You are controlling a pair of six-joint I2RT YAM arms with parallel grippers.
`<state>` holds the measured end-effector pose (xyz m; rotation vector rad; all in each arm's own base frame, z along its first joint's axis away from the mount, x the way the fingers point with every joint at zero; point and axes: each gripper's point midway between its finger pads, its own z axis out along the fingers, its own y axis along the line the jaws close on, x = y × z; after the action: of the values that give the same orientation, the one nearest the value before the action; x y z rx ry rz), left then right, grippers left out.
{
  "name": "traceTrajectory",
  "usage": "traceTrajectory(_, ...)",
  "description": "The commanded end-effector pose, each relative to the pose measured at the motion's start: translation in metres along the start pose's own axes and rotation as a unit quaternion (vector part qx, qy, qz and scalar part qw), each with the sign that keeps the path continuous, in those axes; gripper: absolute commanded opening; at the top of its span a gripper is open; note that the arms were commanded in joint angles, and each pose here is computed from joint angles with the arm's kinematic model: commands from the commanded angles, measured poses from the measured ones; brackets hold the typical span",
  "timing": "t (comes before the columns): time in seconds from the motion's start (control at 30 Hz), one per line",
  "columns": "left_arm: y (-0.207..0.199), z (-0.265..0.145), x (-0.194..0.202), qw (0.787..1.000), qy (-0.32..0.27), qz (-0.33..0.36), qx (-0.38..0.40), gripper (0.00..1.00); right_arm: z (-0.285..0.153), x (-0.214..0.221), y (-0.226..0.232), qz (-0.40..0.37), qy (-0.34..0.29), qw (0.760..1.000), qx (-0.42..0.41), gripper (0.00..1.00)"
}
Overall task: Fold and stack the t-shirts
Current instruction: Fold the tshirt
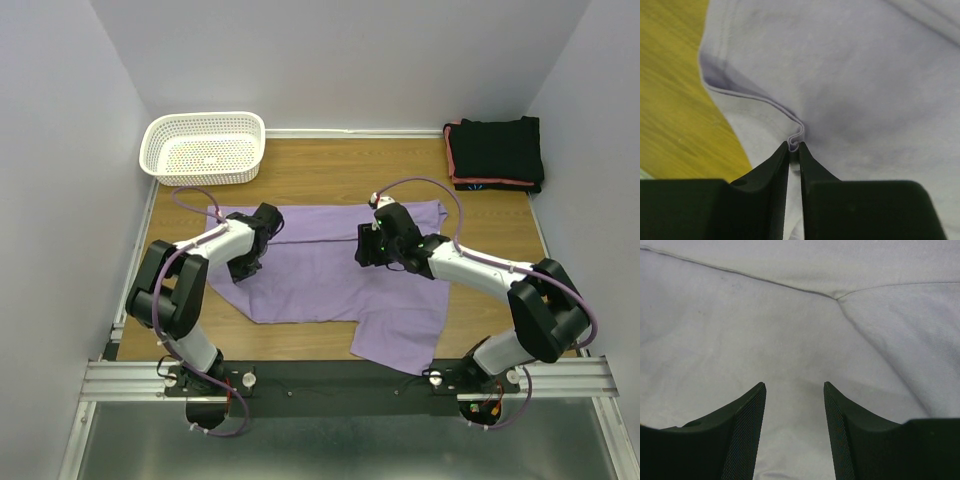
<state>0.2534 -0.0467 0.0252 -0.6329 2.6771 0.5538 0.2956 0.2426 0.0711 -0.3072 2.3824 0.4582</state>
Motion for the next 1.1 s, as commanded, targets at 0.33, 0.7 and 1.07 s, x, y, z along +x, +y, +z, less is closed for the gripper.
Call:
traceTrajectory(0.33,0.084,-0.013,0.014,0.991,0.007,-0.066,-0.118,0.14,-0.014,-0.005,0.004,-0.012,-0.026,0.999,-0.023,0.58)
traceTrajectory(0.7,0.114,-0.038,0.003,0.987,-0.011,-0.155,-0.049,0.14,-0.016,-0.004,0.007,-0.014,-0.029,0.999,-0.031,0.58)
traceTrajectory(1.07,0.126,-0.046,-0.006,0.98,-0.03,-0.195,-0.035,0.71,-0.017,-0.001,0.011,-0.014,-0.023,0.999,-0.046,0.58)
